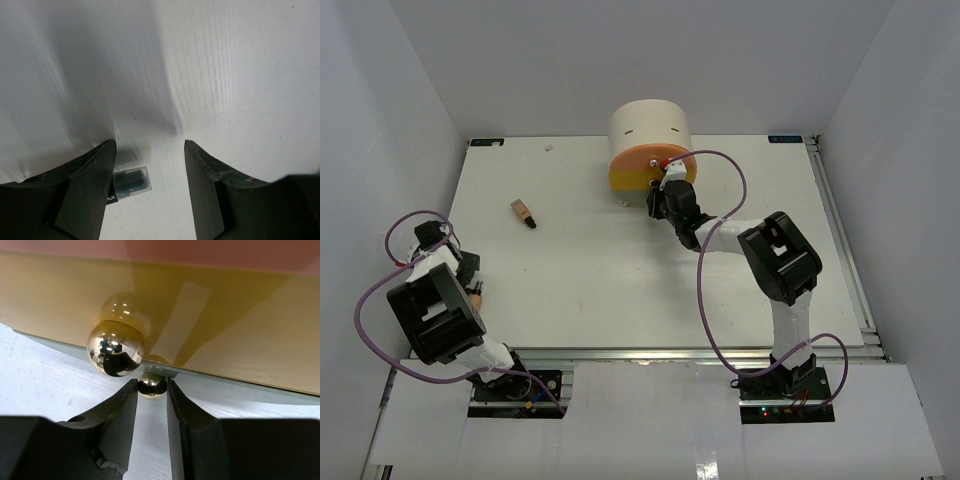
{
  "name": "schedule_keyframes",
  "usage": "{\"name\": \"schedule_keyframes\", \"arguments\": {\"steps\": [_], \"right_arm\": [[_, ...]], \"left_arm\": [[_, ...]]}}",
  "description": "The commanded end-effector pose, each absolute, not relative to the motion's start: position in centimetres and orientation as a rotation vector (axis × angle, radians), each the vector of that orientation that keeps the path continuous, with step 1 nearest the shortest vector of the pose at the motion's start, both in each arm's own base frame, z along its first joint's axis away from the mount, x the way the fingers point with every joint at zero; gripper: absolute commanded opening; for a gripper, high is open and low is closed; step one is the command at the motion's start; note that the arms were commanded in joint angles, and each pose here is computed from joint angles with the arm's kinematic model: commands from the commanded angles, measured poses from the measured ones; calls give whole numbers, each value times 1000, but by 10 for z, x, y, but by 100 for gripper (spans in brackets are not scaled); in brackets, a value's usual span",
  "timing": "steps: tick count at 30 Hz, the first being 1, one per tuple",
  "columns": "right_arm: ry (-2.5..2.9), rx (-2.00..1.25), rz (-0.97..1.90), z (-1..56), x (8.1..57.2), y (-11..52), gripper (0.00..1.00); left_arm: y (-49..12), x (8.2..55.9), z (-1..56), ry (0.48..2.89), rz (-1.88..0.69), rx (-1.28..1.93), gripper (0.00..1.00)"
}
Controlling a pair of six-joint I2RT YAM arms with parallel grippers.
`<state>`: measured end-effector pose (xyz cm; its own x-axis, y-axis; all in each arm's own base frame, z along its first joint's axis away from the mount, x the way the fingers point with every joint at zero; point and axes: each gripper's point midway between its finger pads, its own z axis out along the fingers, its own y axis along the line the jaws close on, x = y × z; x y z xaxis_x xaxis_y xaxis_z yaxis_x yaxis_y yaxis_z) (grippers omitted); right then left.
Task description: Organize the makeup
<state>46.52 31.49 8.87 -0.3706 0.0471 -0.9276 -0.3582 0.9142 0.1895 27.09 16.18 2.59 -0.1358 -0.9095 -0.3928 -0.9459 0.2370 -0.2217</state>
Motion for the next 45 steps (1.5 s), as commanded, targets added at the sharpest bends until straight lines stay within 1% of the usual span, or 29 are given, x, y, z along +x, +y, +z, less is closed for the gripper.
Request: {"name": "schedule_keyframes", "arguments": {"steps": [1, 8, 17, 21, 27, 37, 38, 39, 40, 41, 43, 45], "right_arm": [[1851, -185, 471, 103, 477, 319, 31], [1860, -204, 484, 99, 473, 320, 22], [1859, -214, 516, 102, 459, 315, 20], [1871, -227, 539, 100, 447, 313, 17], [1888, -242, 566, 99, 431, 312, 16], [1931, -283, 612, 106, 387, 304, 17], [1934, -290, 614, 105, 385, 303, 18], [1935, -296, 616, 106, 383, 303, 22], [1930, -303, 615, 108, 384, 304, 36], [1924, -316, 613, 110, 385, 305, 45], [1912, -349, 611, 112, 385, 307, 57], [1892, -408, 631, 115, 380, 311, 61]], "left_arm": [[160, 267, 32, 2057, 118, -1690, 68], [159, 268, 32, 2056, 113, -1690, 68], [158, 268, 32, 2059, 108, -1688, 68], [157, 269, 33, 2059, 102, -1684, 68], [156, 270, 34, 2058, 96, -1683, 68], [153, 272, 33, 2066, 72, -1677, 68], [153, 272, 33, 2066, 70, -1676, 68], [153, 272, 33, 2066, 68, -1675, 68], [152, 272, 33, 2067, 66, -1674, 68], [152, 272, 33, 2068, 64, -1672, 68], [151, 273, 33, 2069, 63, -1668, 68], [150, 274, 34, 2070, 60, -1662, 68]]}}
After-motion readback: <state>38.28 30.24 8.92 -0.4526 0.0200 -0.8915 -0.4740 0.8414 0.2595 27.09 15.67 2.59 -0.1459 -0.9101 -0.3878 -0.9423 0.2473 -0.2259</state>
